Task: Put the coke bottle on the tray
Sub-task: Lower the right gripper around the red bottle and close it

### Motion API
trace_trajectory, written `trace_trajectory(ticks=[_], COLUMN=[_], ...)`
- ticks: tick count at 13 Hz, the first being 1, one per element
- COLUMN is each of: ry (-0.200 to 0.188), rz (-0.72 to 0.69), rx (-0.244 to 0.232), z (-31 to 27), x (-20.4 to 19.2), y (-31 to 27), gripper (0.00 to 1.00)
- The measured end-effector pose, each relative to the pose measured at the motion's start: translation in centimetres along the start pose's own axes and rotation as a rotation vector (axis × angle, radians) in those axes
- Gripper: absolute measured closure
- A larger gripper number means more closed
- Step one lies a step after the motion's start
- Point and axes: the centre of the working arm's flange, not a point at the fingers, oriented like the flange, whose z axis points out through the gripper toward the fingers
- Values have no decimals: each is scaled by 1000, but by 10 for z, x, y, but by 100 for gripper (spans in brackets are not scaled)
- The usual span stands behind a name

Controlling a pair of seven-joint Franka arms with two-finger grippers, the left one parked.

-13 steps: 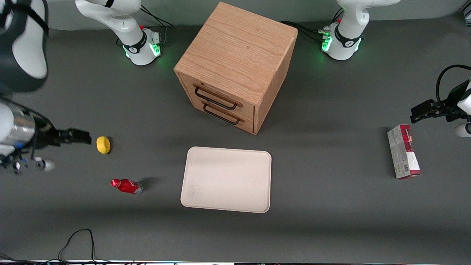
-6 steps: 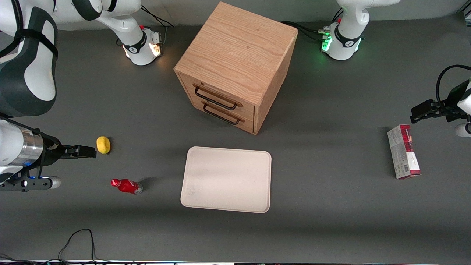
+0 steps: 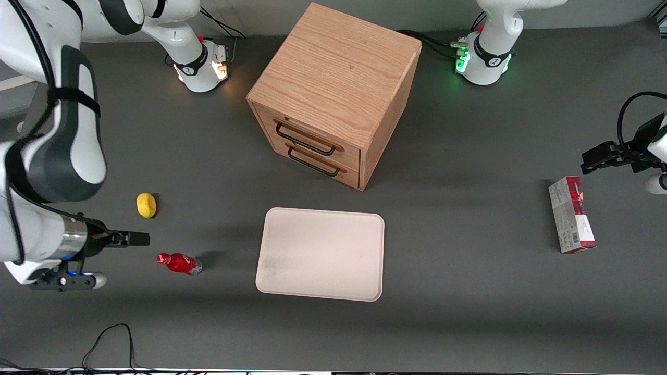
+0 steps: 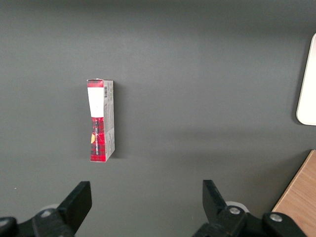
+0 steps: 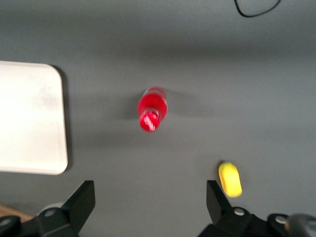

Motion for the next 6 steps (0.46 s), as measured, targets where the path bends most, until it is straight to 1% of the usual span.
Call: trace_trajectory(ticks=[3, 4, 6], ry=[37, 42, 41], rz=[-3, -4, -7], rx=[4, 4, 3], z=[65, 88, 120], x=[23, 26, 27], y=[-4, -6, -8], gripper=[0, 0, 0])
